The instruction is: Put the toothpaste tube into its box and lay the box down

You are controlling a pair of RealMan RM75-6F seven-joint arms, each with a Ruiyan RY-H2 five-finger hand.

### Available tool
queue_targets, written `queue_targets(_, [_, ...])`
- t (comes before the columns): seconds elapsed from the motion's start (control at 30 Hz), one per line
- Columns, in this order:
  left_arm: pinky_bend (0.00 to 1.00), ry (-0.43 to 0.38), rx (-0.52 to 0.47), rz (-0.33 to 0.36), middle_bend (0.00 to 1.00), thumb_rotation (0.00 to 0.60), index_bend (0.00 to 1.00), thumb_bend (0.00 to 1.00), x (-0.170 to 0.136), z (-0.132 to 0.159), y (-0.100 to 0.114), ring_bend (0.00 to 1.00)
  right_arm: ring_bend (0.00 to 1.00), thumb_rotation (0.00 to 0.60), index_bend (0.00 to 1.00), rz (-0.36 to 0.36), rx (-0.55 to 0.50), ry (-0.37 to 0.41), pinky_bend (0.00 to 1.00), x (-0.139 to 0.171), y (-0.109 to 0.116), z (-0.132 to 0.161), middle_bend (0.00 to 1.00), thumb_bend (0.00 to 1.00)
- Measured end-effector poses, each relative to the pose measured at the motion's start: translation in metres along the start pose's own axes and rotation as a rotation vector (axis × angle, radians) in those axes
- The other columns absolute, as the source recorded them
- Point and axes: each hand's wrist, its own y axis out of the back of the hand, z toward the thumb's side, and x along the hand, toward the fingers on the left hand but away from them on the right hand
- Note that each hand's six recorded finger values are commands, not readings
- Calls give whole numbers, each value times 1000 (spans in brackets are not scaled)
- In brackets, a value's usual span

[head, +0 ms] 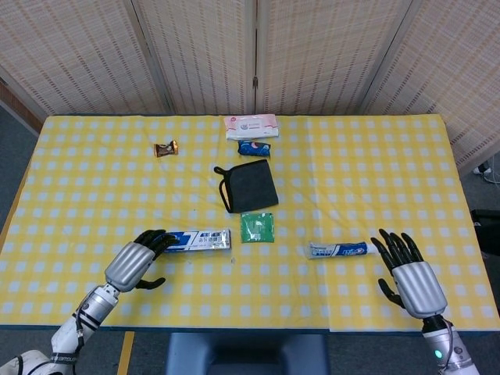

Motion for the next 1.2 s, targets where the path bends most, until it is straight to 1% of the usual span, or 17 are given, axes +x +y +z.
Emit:
queue_targets(0.13, [166, 44, -19, -37, 235, 600, 217, 255, 23, -3, -4, 126, 0, 600, 0, 15, 2, -5, 0, -3, -4, 0, 0, 402])
queue_targets(0.3, [189, 79, -58, -87, 235, 600, 226, 255, 54, -3, -17, 140, 0, 600, 0, 14, 1, -19, 0, -5, -3, -4, 0, 402])
queue_targets(0.43, [198, 85, -94, -102, 248, 600, 232, 254, 69, -2, -25, 158, 0, 600, 0, 22, 7, -21, 0, -5, -5, -5, 0, 402])
queue_targets(0.57, [204, 88, -95, -102, 256, 600, 237, 253, 85, -2, -31, 167, 0, 600, 0, 28, 8, -17, 0, -6, -7, -4, 0, 402])
queue_targets(0.67, [226, 100, -102, -102, 276, 600, 251, 253, 93, -3, -35, 195, 0, 600, 0, 22, 8, -18, 0, -7, -6, -5, 0, 403])
queue_targets(0.8, [288, 114, -120, -92, 340, 600, 319, 253, 99, -5, -40, 272, 0, 600, 0, 29, 10, -22, 0, -9, -8, -5, 0, 404])
queue_targets(0.87, [356, 122, -123, -87, 392, 600, 379, 253, 103, -7, -42, 334, 0, 600, 0, 30, 9, -21, 0, -10, -8, -5, 0, 403])
queue_targets(0.93, [433, 130, -118, -81, 468, 600, 441, 254, 105, -10, -44, 422, 0, 600, 0, 26, 8, -21, 0, -10, -8, -5, 0, 402])
queue_targets(1.07, [617, 152, -119, -34, 708, 600, 604, 244, 111, -14, -41, 640, 0, 600, 0, 27, 12, -21, 0, -11, -9, -5, 0, 403])
queue_targets(1.1, [652, 157, -123, -24, 751, 600, 638, 242, 113, -14, -41, 678, 0, 600, 0, 30, 13, -20, 0, -11, -10, -4, 0, 403])
queue_targets(1.2, [691, 169, -129, -11, 800, 600, 684, 242, 116, -13, -42, 721, 0, 600, 0, 37, 13, -15, 0, -12, -12, -3, 0, 403])
